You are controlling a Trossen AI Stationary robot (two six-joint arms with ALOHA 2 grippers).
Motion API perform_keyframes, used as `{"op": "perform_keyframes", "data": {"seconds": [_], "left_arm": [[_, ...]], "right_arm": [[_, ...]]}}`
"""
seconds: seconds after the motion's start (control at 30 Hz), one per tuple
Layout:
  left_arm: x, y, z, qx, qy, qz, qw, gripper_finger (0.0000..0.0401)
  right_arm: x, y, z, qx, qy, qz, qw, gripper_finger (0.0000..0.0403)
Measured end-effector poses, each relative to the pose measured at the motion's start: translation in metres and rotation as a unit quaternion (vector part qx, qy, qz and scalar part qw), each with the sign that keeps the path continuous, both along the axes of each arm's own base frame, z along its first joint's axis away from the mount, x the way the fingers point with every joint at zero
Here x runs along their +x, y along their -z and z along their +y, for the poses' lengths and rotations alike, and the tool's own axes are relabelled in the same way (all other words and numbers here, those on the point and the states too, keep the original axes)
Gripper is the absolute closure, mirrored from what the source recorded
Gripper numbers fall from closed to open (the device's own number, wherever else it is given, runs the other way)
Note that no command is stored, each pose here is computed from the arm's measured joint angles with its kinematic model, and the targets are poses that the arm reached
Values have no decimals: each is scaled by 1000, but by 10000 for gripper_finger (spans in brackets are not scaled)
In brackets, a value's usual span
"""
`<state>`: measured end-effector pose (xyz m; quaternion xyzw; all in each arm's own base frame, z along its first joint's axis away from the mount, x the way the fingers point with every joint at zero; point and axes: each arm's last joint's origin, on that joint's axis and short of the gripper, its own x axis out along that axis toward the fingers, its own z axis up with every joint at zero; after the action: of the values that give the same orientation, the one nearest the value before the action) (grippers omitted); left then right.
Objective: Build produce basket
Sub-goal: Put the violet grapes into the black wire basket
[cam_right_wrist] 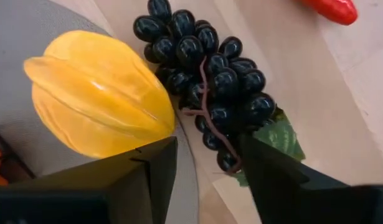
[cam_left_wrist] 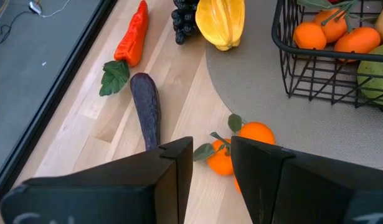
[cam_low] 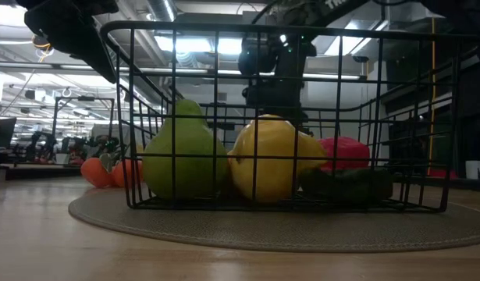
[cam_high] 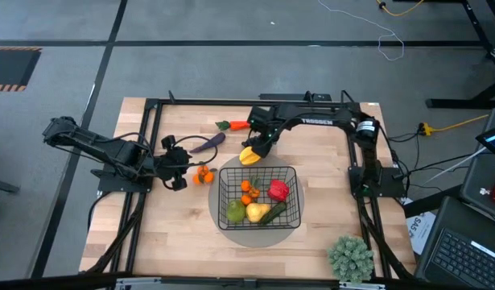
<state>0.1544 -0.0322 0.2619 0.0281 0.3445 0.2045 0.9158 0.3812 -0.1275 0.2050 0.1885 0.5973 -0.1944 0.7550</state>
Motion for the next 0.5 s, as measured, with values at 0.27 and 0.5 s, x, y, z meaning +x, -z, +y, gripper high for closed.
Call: {"op": "perform_keyframes", "data": {"seconds": [0.27, 0.5], "left_arm": [[0, 0, 0, 0, 0, 1, 1000, 303], [0, 0, 0, 1, 0, 1, 1000, 303]], "right_arm": [[5, 12, -3, -27, 8, 13, 1000, 231], [10, 36, -5, -22, 7, 42, 999, 233]]}}
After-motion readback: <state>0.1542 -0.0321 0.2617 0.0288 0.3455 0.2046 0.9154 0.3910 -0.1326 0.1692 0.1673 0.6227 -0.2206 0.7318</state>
